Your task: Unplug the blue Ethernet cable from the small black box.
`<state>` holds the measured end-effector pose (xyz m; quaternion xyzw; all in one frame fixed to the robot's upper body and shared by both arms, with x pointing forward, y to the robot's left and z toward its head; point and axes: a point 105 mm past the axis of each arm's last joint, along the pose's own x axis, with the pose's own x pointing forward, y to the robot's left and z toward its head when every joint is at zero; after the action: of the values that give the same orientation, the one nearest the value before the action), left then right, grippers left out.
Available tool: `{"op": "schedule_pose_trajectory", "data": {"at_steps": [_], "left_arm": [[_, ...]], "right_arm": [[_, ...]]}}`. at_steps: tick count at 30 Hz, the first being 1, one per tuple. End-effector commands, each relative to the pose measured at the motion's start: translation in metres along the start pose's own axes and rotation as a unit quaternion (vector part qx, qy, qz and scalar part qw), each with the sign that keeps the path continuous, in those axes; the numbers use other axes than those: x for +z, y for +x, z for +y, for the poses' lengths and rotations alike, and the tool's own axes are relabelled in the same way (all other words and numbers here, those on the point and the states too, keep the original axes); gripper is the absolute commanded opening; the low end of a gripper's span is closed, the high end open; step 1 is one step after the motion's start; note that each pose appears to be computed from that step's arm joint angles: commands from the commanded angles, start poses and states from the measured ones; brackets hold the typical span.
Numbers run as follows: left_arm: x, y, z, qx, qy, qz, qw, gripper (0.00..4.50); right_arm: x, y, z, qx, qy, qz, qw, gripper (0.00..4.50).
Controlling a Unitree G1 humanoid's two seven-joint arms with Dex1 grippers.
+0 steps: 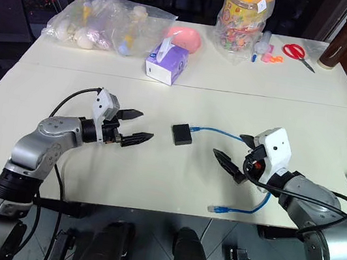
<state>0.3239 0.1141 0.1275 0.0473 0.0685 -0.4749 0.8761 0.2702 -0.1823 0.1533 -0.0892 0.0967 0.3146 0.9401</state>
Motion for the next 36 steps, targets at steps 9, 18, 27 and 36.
{"op": "schedule_pose_trajectory", "data": {"at_steps": [9, 18, 27, 36], "left_arm": [[0.012, -0.002, 0.001, 0.004, 0.024, -0.013, 1.000, 4.49], [0.016, -0.001, 0.002, 0.006, 0.024, -0.017, 1.000, 4.49], [0.024, 0.000, 0.008, 0.008, 0.046, -0.013, 0.999, 4.49], [0.042, -0.024, -0.002, -0.118, 0.099, 0.074, 0.985, 4.49]], "right_arm": [[0.008, 0.004, -0.005, 0.002, -0.025, -0.015, 1.000, 4.50], [0.006, 0.007, -0.007, 0.006, -0.026, -0.015, 1.000, 4.50], [0.003, 0.017, -0.015, 0.013, -0.033, -0.013, 0.999, 4.50], [-0.010, 0.088, -0.040, 0.088, -0.054, 0.018, 0.994, 4.50]]}}
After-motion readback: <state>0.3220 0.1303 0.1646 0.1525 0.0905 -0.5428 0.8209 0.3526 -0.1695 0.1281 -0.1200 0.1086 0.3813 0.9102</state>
